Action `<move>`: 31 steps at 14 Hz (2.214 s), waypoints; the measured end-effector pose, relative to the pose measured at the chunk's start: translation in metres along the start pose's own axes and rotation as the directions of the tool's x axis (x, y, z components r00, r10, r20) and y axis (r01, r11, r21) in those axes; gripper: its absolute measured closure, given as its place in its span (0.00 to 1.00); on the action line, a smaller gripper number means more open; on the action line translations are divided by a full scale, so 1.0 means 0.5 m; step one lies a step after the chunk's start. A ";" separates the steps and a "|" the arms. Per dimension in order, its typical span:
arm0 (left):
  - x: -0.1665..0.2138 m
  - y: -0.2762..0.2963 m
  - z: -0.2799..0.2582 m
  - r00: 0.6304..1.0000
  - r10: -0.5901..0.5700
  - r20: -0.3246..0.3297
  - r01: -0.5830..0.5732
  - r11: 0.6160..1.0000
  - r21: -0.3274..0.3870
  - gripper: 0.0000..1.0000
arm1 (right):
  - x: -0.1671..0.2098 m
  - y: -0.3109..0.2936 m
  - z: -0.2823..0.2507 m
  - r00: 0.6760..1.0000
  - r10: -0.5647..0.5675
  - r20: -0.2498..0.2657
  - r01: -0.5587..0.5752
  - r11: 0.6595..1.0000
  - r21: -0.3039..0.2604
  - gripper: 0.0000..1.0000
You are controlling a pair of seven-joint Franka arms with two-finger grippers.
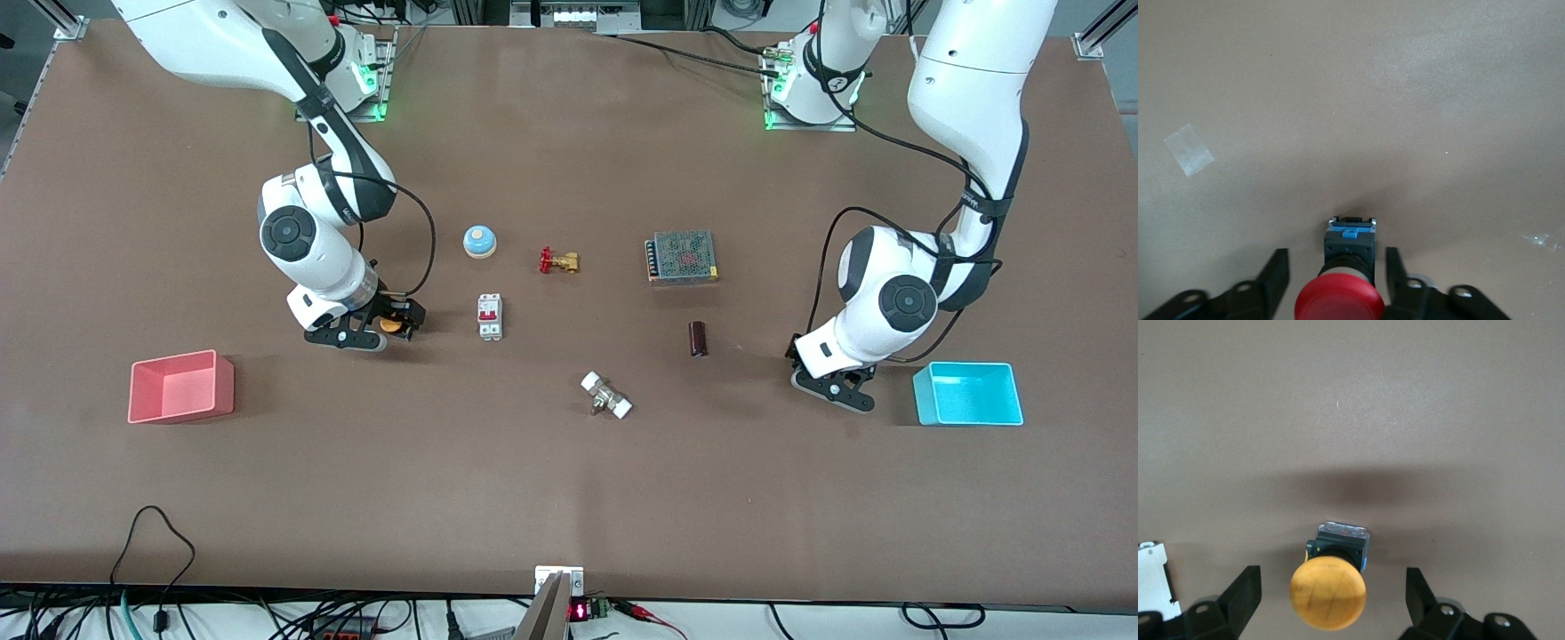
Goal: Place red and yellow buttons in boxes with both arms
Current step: 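Grasp the yellow button with the right gripper while the left gripper grasps the red, then carry the yellow button to the pink box while the left gripper carries red to cyan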
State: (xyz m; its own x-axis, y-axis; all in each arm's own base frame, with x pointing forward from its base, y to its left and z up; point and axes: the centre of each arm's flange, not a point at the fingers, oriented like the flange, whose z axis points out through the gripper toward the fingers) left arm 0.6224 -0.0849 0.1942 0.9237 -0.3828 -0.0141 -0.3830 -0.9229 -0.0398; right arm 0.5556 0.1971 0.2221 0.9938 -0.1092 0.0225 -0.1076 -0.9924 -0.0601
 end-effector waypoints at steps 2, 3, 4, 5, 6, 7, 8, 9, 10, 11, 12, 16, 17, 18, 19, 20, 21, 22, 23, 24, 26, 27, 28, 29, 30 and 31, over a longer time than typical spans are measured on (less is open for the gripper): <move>0.003 0.002 -0.002 1.000 0.009 -0.006 -0.009 1.000 0.001 0.60 | 0.000 0.000 0.000 1.000 0.000 -0.001 0.000 1.000 0.000 0.19; 0.005 0.001 -0.005 1.000 0.018 -0.011 -0.018 1.000 0.003 0.66 | 0.000 0.000 0.000 1.000 -0.001 -0.001 0.001 1.000 0.000 0.25; 0.009 0.000 -0.009 1.000 0.020 -0.016 -0.020 1.000 0.004 0.66 | 0.000 0.000 0.000 1.000 -0.001 -0.001 0.001 1.000 0.000 0.37; 0.014 -0.004 -0.017 1.000 0.019 -0.025 -0.019 1.000 0.007 0.66 | 0.000 0.000 0.000 1.000 -0.001 0.000 0.001 1.000 0.000 0.48; 0.022 -0.009 -0.030 0.999 0.016 -0.038 -0.016 1.000 0.012 0.66 | 0.000 0.000 0.001 1.000 -0.001 0.000 0.001 1.000 0.000 0.61; 0.030 -0.018 -0.049 0.998 0.011 -0.054 -0.010 1.000 0.018 0.66 | 0.000 0.000 0.002 1.000 -0.001 0.000 0.001 1.000 -0.001 0.63; 0.035 -0.032 -0.075 0.998 0.001 -0.060 0.000 1.000 0.023 0.66 | 0.000 0.000 0.002 1.000 -0.001 0.001 0.001 1.000 -0.001 0.63; 0.038 -0.053 -0.105 0.998 -0.017 -0.053 0.018 1.000 0.025 0.66 | 0.000 0.000 0.002 1.000 -0.001 0.000 0.001 1.000 -0.001 0.63; 0.039 -0.081 -0.139 0.998 -0.048 -0.039 0.049 0.999 0.025 0.66 | 0.001 0.000 0.001 1.000 -0.002 -0.001 0.002 1.000 0.000 0.63; 0.039 -0.118 -0.177 0.996 -0.087 -0.023 0.088 0.996 0.025 0.66 | 0.003 -0.001 -0.003 1.000 -0.009 -0.007 0.009 1.000 0.000 0.63; 0.036 -0.162 -0.217 0.992 -0.128 -0.009 0.128 0.991 0.025 0.66 | 0.010 0.000 -0.015 1.000 -0.020 -0.019 0.021 1.000 0.001 0.63; -0.014 -0.344 -0.298 0.963 -0.269 0.004 0.269 0.963 0.029 0.66 | 0.080 0.098 -0.191 0.986 -0.160 -0.043 0.157 0.986 -0.057 0.63; -0.030 -0.378 -0.297 0.955 -0.295 0.003 0.295 0.955 0.029 0.66 | 0.099 0.148 -0.251 0.979 -0.198 -0.039 0.195 0.978 -0.077 0.63; -0.041 -0.406 -0.293 0.949 -0.316 0.003 0.316 0.948 0.030 0.66 | 0.114 0.202 -0.308 0.972 -0.233 -0.033 0.229 0.969 -0.094 0.63; -0.048 -0.426 -0.284 0.944 -0.330 0.006 0.330 0.944 0.029 0.66 | 0.129 0.254 -0.354 0.964 -0.264 -0.027 0.260 0.960 -0.106 0.63; -0.053 -0.443 -0.266 0.940 -0.342 0.016 0.342 0.939 0.028 0.66 | 0.144 0.306 -0.389 0.955 -0.294 -0.028 0.289 0.950 -0.114 0.63; -0.061 -0.462 -0.240 0.934 -0.357 0.031 0.356 0.934 0.024 0.66 | 0.159 0.358 -0.411 0.947 -0.320 -0.036 0.313 0.942 -0.121 0.63; -0.068 -0.476 -0.214 0.927 -0.373 0.045 0.373 0.928 0.011 0.66 | 0.172 0.406 -0.419 0.939 -0.340 -0.039 0.333 0.934 -0.125 0.63; -0.073 -0.485 -0.187 0.919 -0.390 0.058 0.391 0.920 -0.008 0.66 | 0.183 0.449 -0.414 0.933 -0.357 -0.032 0.351 0.928 -0.125 0.63; -0.076 -0.489 -0.165 0.913 -0.402 0.069 0.405 0.914 -0.025 0.66 | 0.196 0.492 -0.399 0.928 -0.371 -0.023 0.366 0.923 -0.122 0.63; -0.078 -0.491 -0.135 0.909 -0.407 0.087 0.411 0.911 -0.035 0.66 | 0.225 0.562 -0.362 0.921 -0.390 -0.025 0.384 0.915 -0.121 0.63; -0.078 -0.490 -0.124 0.909 -0.407 0.094 0.412 0.911 -0.037 0.66 | 0.238 0.587 -0.341 0.917 -0.398 -0.032 0.391 0.912 -0.122 0.63; -0.079 -0.490 -0.113 0.908 -0.407 0.102 0.412 0.910 -0.039 0.66 | 0.249 0.603 -0.320 0.914 -0.403 -0.042 0.395 0.910 -0.123 0.63; -0.081 -0.491 -0.105 0.907 -0.408 0.107 0.414 0.909 -0.040 0.66 | 0.260 0.614 -0.299 0.910 -0.411 -0.058 0.401 0.907 -0.126 0.63; -0.082 -0.495 -0.099 0.905 -0.411 0.107 0.417 0.908 -0.040 0.66 | 0.267 0.620 -0.279 0.908 -0.413 -0.070 0.403 0.906 -0.128 0.63; -0.083 -0.503 -0.094 0.904 -0.416 0.095 0.421 0.906 -0.037 0.66 | 0.271 0.627 -0.258 0.908 -0.413 -0.078 0.401 0.907 -0.128 0.63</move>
State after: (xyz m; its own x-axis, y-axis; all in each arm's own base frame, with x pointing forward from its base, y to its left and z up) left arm 0.6804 0.1611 0.2518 0.9949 0.0418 -0.0915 0.0415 -0.9991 -0.0049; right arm 0.6530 -0.1361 0.3348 0.9441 0.3059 0.1230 0.2975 -0.9512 0.0823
